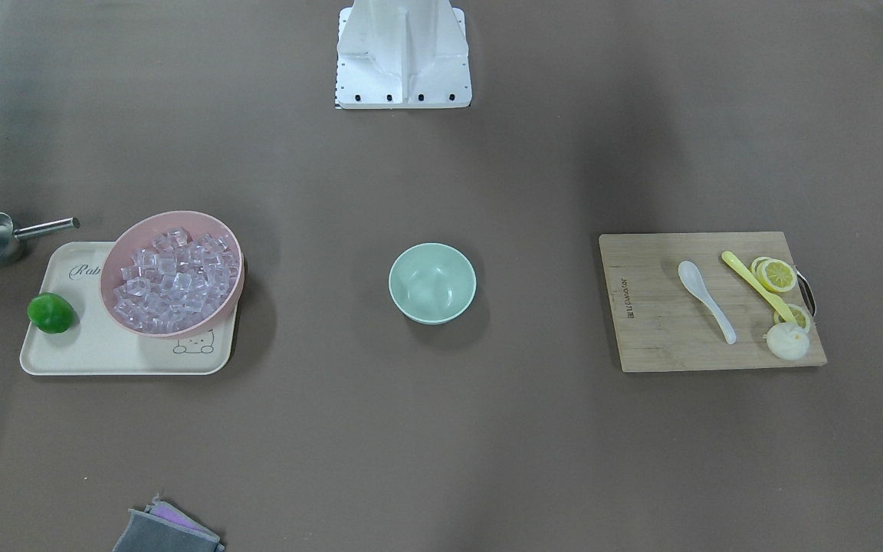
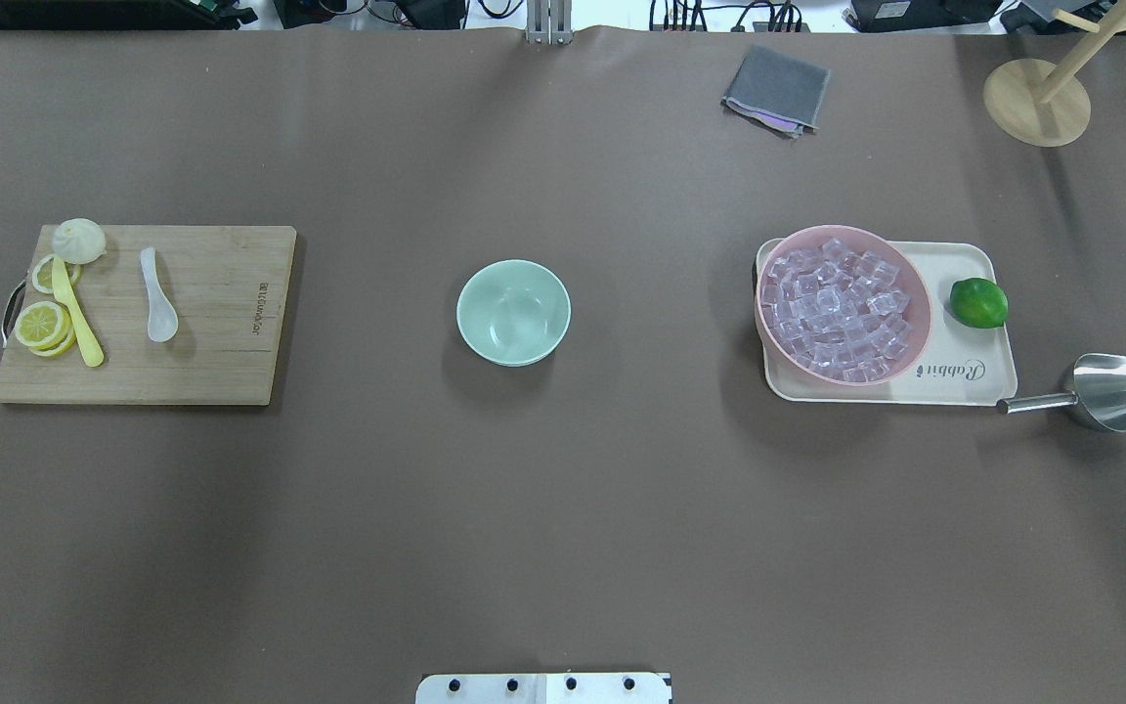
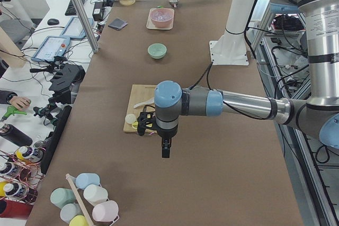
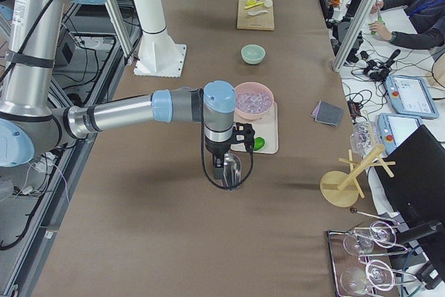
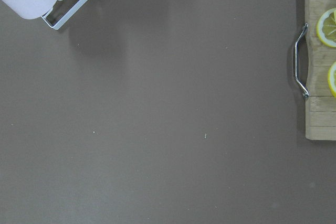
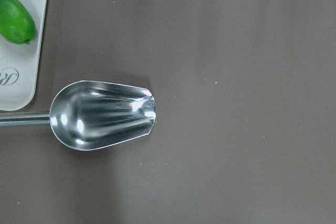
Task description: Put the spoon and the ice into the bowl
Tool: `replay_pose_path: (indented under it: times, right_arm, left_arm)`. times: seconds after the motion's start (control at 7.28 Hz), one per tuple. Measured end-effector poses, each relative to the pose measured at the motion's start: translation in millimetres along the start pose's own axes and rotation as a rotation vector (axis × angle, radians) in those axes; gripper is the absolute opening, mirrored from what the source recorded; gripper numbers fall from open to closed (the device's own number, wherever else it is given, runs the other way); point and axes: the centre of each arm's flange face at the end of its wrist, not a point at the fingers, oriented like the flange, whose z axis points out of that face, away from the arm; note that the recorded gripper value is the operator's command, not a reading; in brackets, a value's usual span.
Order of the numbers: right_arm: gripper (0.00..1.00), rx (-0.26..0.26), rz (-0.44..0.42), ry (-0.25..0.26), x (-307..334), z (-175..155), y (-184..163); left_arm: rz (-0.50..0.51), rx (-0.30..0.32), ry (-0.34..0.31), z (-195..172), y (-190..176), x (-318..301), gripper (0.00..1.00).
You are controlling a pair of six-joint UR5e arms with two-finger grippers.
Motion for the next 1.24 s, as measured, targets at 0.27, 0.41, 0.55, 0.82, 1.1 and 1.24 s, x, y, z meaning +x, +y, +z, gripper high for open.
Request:
replay_pose_path:
  times: [0.27,0.41,0.55,0.82,1.1,1.24]
  right_arm:
    - [1.0,0.0,0.0,-0.005,-0.4,0.2,0.1]
    - [1.0,0.007,-0.005,-0.019,-2.9,-0.8,-1.1]
    - [1.0,0.037,-0.03,-0.035,-7.2,-3.9,-4.4]
    - [1.0,0.154,-0.122,-0.049,-14.9,-12.3,-14.4]
    - [1.0,0.291,-0.224,-0.05,-28.2,-29.3,-23.7]
    - [1.0,0.355,-0.275,-0.053,-38.8,-38.0,-30.1]
  left_arm:
    - [0.023,0.026,-0.003,-1.8,-2.8,1.7,0.99]
    - [0.036,0.041,-0.007,-4.8,-6.6,3.9,0.99]
    - [0.05,0.059,-0.011,-10.6,-14.3,8.3,0.99]
    - [0.085,0.105,-0.012,-25.3,-32.7,19.9,0.99]
    - [0.177,0.224,-0.01,-38.8,-48.3,30.8,0.99]
    - [0.236,0.301,-0.012,-41.2,-54.8,32.3,0.99]
